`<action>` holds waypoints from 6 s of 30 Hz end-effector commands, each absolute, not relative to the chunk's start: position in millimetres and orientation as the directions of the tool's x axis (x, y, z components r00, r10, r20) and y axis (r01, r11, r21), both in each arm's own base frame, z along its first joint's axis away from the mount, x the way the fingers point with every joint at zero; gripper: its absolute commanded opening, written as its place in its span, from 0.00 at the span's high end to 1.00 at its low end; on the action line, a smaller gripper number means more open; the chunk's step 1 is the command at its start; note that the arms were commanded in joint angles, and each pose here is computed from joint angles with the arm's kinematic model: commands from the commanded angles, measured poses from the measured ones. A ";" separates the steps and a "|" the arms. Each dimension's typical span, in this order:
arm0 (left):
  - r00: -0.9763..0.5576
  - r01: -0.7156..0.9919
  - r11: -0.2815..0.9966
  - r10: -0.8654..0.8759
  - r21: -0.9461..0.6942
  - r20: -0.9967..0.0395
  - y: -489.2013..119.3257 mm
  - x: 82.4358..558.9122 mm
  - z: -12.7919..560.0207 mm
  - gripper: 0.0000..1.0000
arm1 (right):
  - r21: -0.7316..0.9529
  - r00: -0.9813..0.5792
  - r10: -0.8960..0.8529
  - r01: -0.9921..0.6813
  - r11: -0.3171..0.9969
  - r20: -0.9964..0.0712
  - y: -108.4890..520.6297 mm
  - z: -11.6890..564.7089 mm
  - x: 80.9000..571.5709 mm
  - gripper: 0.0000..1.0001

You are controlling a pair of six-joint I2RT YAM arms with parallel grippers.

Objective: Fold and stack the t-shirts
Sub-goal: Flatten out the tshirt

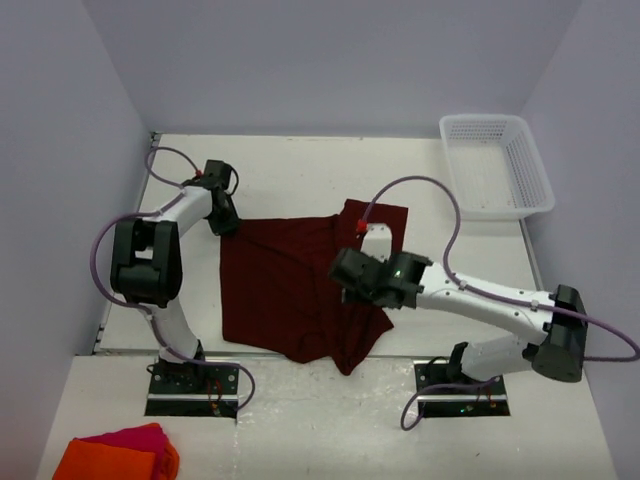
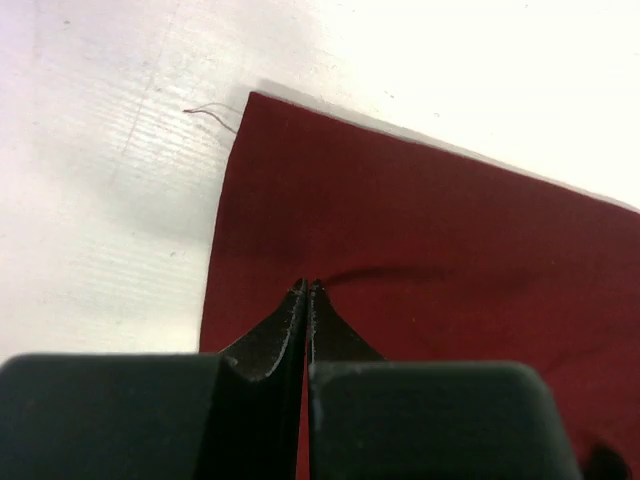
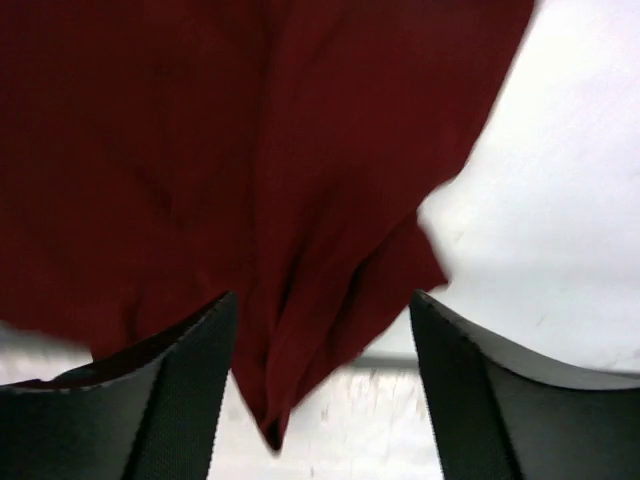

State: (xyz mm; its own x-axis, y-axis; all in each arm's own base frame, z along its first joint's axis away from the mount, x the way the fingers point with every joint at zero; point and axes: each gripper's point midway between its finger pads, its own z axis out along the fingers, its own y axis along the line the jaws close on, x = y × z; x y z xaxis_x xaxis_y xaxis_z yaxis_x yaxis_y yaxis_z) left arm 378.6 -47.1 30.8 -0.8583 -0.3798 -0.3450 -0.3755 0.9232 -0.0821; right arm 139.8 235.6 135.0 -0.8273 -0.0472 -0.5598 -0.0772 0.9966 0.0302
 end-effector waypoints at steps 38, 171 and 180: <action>-0.780 -0.058 0.930 -0.269 -0.364 -0.565 -91.5 353.4 121.6 1.00 | 0.079 -0.945 0.123 0.104 0.991 -0.304 90.8 49.5 465.3 0.46; -0.940 0.342 0.799 0.290 -0.495 -0.182 -284.6 129.1 14.2 1.00 | 0.276 -0.853 0.400 0.317 0.907 -0.335 142.6 46.0 305.9 0.30; -0.938 0.347 0.781 0.298 -0.519 -0.179 -299.7 136.1 18.2 1.00 | 0.233 -0.849 0.413 0.350 0.907 -0.330 122.4 42.4 264.1 0.31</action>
State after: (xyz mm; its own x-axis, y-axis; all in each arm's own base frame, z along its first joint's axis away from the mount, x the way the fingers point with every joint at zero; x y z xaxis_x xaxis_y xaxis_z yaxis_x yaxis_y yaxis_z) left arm 133.3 -295.9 12.4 -0.9431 0.2846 -0.1718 0.3321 0.7848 -0.5233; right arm 269.9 127.2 39.2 -0.8667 0.3889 -0.3124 0.3246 0.9152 0.2387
